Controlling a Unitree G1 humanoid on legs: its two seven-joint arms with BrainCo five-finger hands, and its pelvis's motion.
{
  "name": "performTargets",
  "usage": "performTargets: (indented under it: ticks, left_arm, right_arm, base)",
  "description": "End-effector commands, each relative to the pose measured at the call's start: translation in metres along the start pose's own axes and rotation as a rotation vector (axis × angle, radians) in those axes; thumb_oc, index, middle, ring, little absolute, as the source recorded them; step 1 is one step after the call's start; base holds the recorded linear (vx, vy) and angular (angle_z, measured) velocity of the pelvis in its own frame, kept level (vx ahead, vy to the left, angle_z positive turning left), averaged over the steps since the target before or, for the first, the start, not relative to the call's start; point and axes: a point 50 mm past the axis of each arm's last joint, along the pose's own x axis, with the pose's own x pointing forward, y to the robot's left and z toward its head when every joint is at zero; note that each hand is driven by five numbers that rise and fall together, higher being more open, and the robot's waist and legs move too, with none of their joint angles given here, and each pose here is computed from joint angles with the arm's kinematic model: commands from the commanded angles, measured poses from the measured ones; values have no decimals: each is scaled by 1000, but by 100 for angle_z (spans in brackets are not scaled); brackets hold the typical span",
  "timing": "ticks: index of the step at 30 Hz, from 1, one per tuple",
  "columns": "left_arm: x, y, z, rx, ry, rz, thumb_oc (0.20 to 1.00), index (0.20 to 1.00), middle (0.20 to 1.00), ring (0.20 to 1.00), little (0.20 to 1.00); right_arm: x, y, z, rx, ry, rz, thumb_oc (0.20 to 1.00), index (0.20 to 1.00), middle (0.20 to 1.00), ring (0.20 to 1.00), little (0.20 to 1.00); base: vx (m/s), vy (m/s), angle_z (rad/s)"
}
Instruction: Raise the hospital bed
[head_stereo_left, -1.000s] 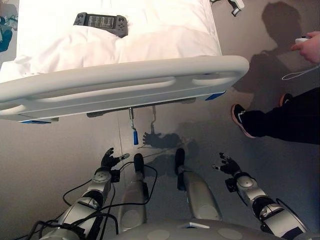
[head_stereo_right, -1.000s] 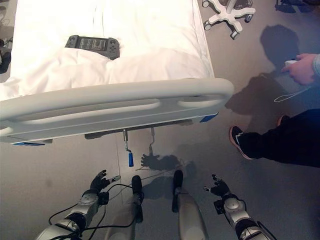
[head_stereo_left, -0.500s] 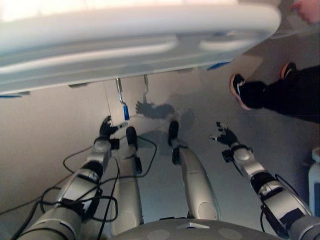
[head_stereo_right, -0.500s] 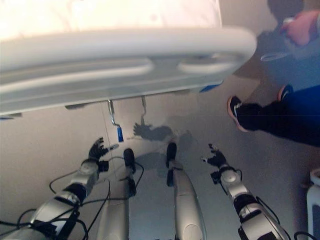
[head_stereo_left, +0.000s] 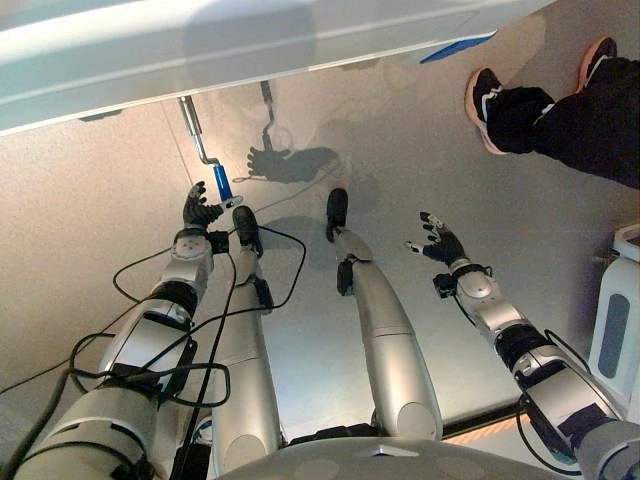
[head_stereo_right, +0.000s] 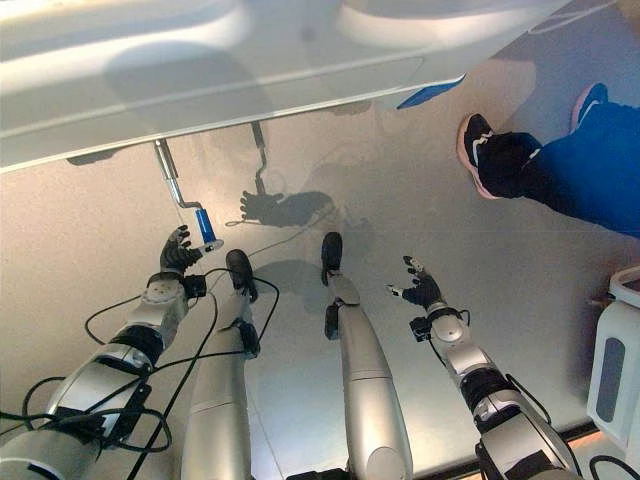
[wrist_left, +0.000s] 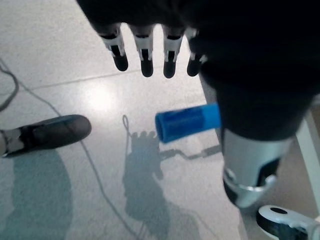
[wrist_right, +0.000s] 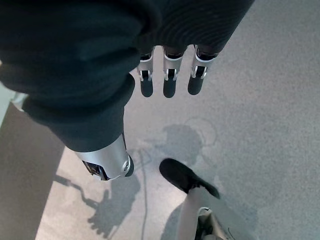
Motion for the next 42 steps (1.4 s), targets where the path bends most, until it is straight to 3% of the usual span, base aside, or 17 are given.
performTargets:
  ticks: [1, 12, 42]
  left_arm:
    - [-3, 21, -11, -15, 23, 70, 1000, 1000, 1000, 1000, 1000]
    - [-1, 26, 0, 22, -28, 70, 1000, 1000, 1000, 1000, 1000]
    - [8, 45, 38, 28, -128, 97, 1000, 1000, 1000, 1000, 1000]
  right_arm:
    - [-14, -8, -10, -57, -14, 18, 1000, 1000, 1000, 1000, 1000]
    - [-23, -11, -27, -102, 39, 47, 1000, 1000, 1000, 1000, 1000]
    - [-26, -2, -5, -251, -75, 190, 1000, 1000, 1000, 1000, 1000]
  base:
    - [74, -20, -2]
    - [7, -1, 0]
    - [2, 0, -1]
